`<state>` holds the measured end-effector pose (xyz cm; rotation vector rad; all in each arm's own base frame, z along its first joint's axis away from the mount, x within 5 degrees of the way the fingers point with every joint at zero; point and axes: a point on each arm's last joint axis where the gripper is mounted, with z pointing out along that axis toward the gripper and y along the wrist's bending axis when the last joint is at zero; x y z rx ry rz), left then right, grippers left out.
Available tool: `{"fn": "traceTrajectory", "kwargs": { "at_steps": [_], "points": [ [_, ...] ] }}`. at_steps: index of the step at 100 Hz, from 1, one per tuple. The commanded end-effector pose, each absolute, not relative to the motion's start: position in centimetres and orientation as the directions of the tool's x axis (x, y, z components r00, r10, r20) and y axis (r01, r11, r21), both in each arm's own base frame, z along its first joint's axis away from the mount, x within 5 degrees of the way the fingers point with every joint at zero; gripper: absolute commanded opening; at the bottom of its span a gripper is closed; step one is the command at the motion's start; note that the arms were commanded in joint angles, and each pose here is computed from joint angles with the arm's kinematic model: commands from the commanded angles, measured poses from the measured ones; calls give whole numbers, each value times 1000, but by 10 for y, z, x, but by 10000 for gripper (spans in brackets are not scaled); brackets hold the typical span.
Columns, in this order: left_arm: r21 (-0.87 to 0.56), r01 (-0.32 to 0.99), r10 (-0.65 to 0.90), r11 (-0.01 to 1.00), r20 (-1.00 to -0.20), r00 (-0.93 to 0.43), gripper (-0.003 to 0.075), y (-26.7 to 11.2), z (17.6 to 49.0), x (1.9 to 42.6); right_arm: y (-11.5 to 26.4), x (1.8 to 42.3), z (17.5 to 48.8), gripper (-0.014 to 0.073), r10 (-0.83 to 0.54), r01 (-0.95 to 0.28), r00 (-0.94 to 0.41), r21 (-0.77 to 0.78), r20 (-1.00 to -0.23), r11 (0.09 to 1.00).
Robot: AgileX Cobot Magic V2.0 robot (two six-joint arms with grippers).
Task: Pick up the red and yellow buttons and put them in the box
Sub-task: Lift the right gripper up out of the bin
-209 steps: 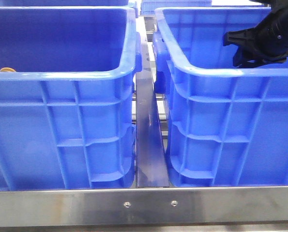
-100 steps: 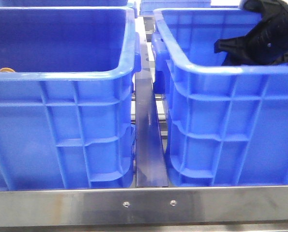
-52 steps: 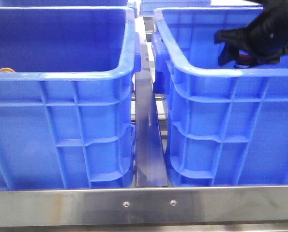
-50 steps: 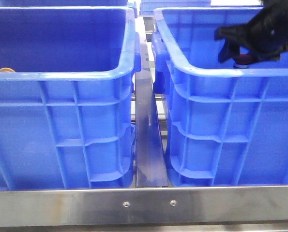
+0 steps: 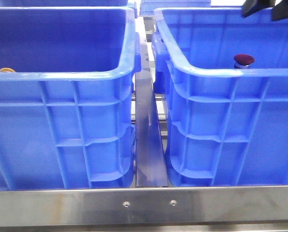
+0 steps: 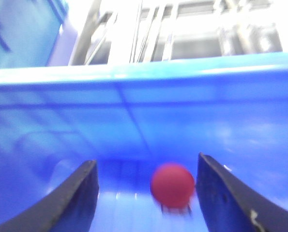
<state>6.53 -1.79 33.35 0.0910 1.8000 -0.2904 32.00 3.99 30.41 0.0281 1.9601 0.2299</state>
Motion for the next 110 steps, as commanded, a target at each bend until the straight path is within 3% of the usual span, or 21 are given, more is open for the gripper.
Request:
{"fn": "traceTrajectory", "kwargs": {
  "at_steps": [1,46,56,85,99,110],
  "points": [
    [-165,222,-130,961,-978,-163,-19,-18,348,66,35,296,331,468,117,-87,-299,149,-947,985],
    [-165,222,-130,961,-978,-163,-19,-18,348,66,26,192,336,453,130,-137,-188,157,-974,978],
    [-165,222,-130,961,-978,-163,-19,-18,348,66,25,177,334,369,132,-140,-166,156,-977,978],
    [-163,221,-129,961,-978,-163,-18,-18,348,66,25,159,339,-76,136,-177,-122,157,-983,972],
    [-162,221,-127,962,-979,-162,3,-18,348,66,28,158,338,-69,133,-205,-136,160,-982,966],
    [-160,221,-125,962,-979,-162,125,-18,348,66,29,158,337,-69,132,-218,-142,161,-981,963]
  ]
}}
